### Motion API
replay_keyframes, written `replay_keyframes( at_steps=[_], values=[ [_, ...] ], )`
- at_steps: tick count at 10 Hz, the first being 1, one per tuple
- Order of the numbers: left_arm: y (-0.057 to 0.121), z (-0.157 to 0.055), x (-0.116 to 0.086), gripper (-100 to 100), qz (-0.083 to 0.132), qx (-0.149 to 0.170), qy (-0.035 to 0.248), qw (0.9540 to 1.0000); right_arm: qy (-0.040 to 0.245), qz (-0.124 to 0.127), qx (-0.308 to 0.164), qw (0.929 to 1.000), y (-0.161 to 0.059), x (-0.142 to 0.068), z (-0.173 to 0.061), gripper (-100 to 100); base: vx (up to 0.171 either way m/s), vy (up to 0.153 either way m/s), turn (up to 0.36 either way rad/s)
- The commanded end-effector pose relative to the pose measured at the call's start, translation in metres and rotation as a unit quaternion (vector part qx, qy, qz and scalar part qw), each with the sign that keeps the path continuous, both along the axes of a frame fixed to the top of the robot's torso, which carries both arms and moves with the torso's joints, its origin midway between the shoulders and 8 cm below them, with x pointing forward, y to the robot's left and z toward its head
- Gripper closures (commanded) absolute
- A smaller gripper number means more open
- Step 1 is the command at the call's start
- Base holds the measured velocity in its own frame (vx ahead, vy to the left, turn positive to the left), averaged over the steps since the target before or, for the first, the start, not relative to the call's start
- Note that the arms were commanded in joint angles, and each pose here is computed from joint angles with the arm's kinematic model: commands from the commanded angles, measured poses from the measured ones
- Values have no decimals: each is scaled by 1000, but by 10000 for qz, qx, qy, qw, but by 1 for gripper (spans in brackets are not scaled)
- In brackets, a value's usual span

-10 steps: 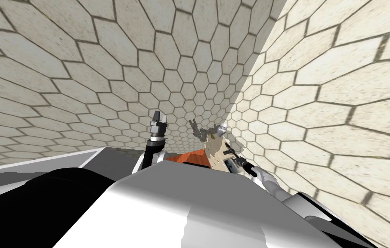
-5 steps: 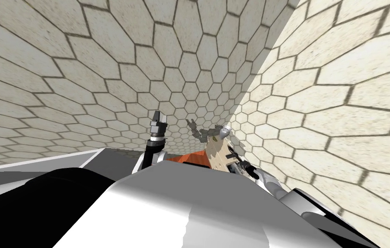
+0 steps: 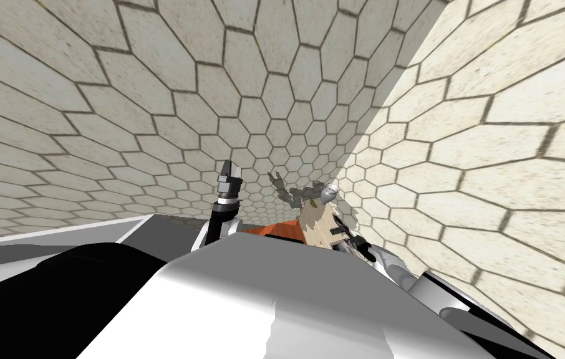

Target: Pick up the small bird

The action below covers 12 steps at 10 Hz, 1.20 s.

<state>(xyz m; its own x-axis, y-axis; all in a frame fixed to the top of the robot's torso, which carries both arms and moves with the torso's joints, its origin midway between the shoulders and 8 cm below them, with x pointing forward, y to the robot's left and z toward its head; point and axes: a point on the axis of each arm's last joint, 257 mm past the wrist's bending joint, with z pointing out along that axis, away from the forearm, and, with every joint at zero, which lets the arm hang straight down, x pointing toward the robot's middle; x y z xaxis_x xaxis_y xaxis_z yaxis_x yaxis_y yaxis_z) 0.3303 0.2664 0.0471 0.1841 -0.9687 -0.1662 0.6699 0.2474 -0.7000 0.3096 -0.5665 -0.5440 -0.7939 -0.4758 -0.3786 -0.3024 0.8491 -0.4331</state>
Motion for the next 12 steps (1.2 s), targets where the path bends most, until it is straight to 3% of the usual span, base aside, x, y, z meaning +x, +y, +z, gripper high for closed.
replay_keyframes(
  at_steps=[1, 2, 4, 7, 8, 9, 11, 12],
  values=[
    [0, 0, 0, 0, 0, 0, 0, 10000, -29, 70, 6, 10000, 5, 7, -1, -100, 55, 5, 35],
    [0, 0, 0, 0, 0, 0, 0, 10000, 60, -27, -79, 9999, -6, -4, -2, -100, 27, 4, 11],
    [0, 0, 0, 0, 0, 0, 0, 10000, 257, 20, -313, 9992, -15, -12, -5, -100, 78, 16, 85],
    [0, 0, 0, 0, 0, 0, 0, 10000, 247, 10, -309, 9992, -15, -12, -4, -100, 66, 2, 17],
    [0, 0, 0, 0, 0, 0, 0, 10000, 249, 15, -311, 9992, -15, -12, -4, 0, 5, 0, 2],
    [0, 0, 0, 0, 0, 0, 0, 10000, 248, -18, -308, 9992, -1, -9, -13, -100, 1, -84, 41],
    [0, 0, 0, 0, 0, 1, 0, 10000, 251, -43, -306, 9992, 10, -7, -19, -100, 0, -108, 44],
    [0, 0, 0, 0, 0, 1, 0, 10000, 147, 217, -106, 9996, 36, 11, -19, -100, 1, -64, -6]
  ],
)
